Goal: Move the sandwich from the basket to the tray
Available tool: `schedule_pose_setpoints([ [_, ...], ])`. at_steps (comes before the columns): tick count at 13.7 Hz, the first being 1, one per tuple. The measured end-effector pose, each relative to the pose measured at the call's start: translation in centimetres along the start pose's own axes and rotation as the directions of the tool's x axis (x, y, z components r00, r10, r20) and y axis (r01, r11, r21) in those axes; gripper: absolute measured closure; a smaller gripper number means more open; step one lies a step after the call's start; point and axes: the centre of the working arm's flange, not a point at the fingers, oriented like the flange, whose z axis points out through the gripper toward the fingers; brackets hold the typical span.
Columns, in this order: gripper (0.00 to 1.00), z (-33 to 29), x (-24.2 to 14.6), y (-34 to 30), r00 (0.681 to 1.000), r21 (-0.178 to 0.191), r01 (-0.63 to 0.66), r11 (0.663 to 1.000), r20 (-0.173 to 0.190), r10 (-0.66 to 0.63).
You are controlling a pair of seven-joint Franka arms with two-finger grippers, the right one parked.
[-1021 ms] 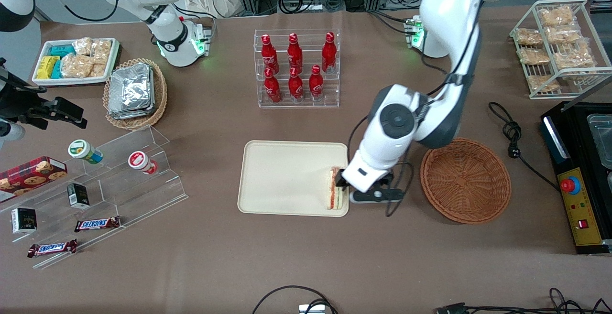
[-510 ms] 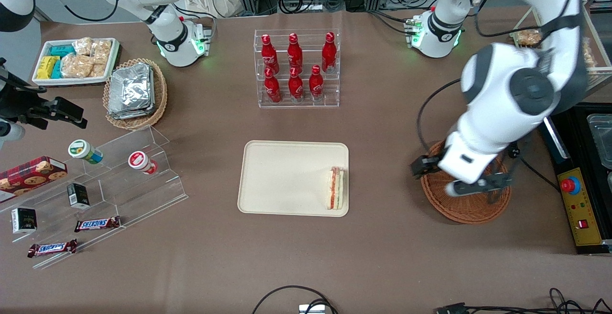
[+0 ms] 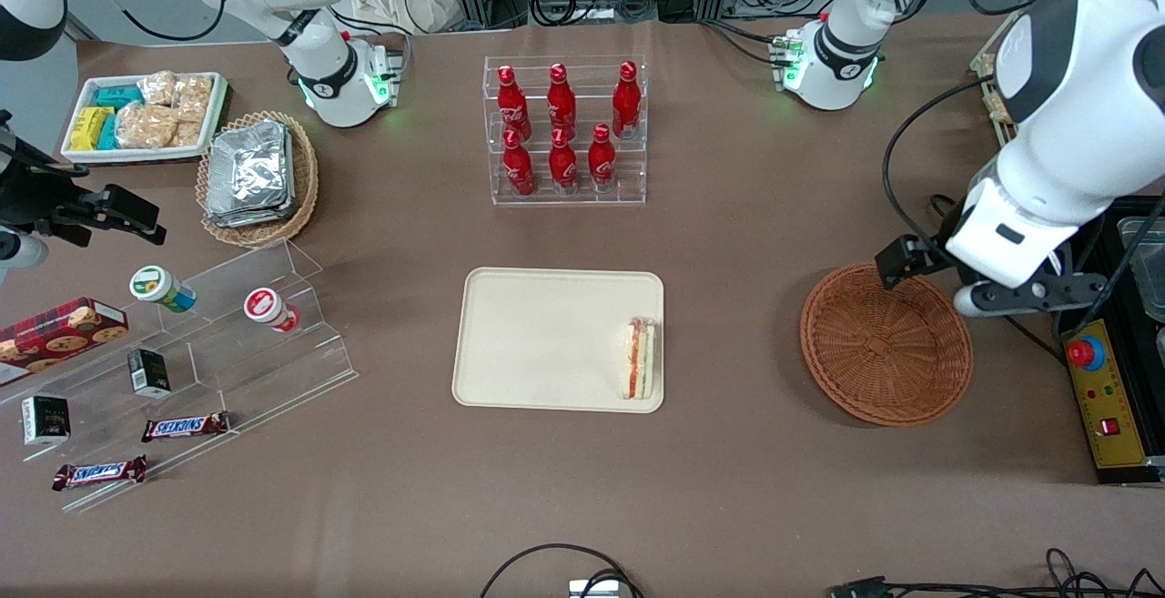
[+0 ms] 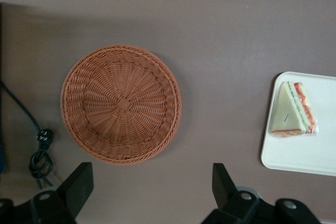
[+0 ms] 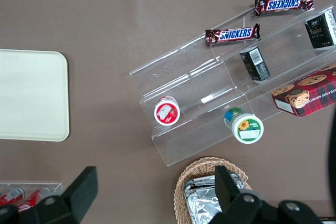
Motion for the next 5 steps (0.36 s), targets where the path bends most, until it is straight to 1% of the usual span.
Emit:
schedule_pose_setpoints([
  [5,0.0,-0.2,-2.2,0.7,1.0,0.003,-0.025,1.0,0.011,0.025],
])
